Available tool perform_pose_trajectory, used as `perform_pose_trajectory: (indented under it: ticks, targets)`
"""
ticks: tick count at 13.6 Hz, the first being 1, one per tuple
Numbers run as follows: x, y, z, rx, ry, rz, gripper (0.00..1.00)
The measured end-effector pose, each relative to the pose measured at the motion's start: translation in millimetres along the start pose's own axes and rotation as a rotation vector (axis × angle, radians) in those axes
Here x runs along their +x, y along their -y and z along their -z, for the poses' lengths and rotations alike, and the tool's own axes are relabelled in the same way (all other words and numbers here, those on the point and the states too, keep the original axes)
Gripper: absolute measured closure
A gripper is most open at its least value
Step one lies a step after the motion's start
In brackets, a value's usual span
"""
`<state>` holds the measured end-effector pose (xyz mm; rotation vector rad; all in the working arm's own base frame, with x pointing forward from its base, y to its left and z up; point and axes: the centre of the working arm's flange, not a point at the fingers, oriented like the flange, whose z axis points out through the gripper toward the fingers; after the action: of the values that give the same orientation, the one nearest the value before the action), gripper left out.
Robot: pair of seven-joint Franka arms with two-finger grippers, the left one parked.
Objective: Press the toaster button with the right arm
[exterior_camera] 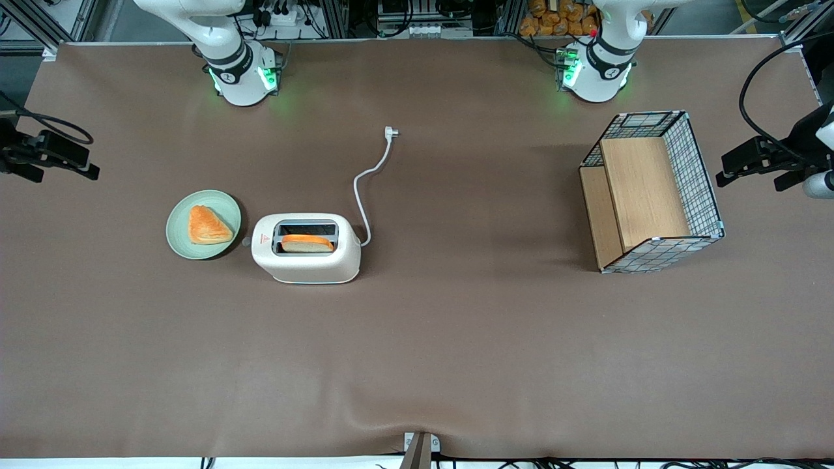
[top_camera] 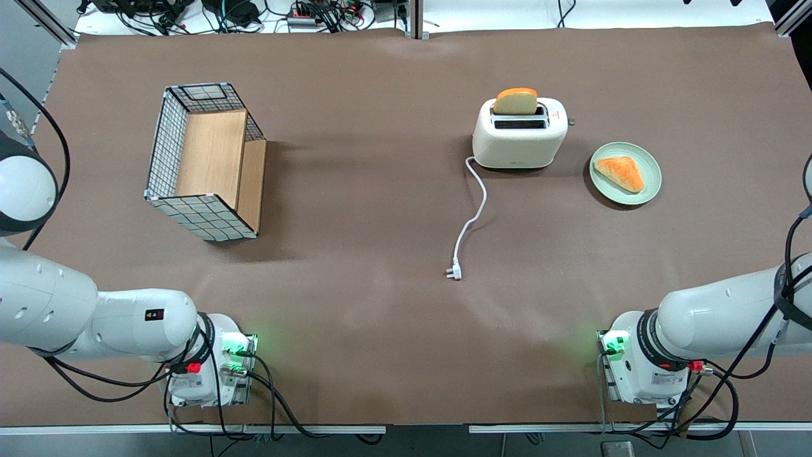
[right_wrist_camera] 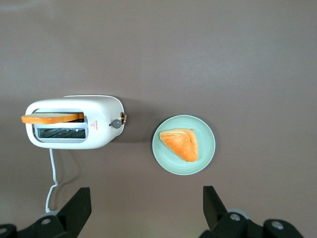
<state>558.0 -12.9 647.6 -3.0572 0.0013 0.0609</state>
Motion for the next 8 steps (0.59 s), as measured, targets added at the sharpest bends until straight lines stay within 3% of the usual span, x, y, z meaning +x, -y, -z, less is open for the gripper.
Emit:
perform_pose_trajectory:
  ticks: [3,8]
  targets:
    - [-4,6,3,0.000,-0.009,-0.004,0.00]
    - [3,8,13,-0.003,-0.076,-0.001,0.00]
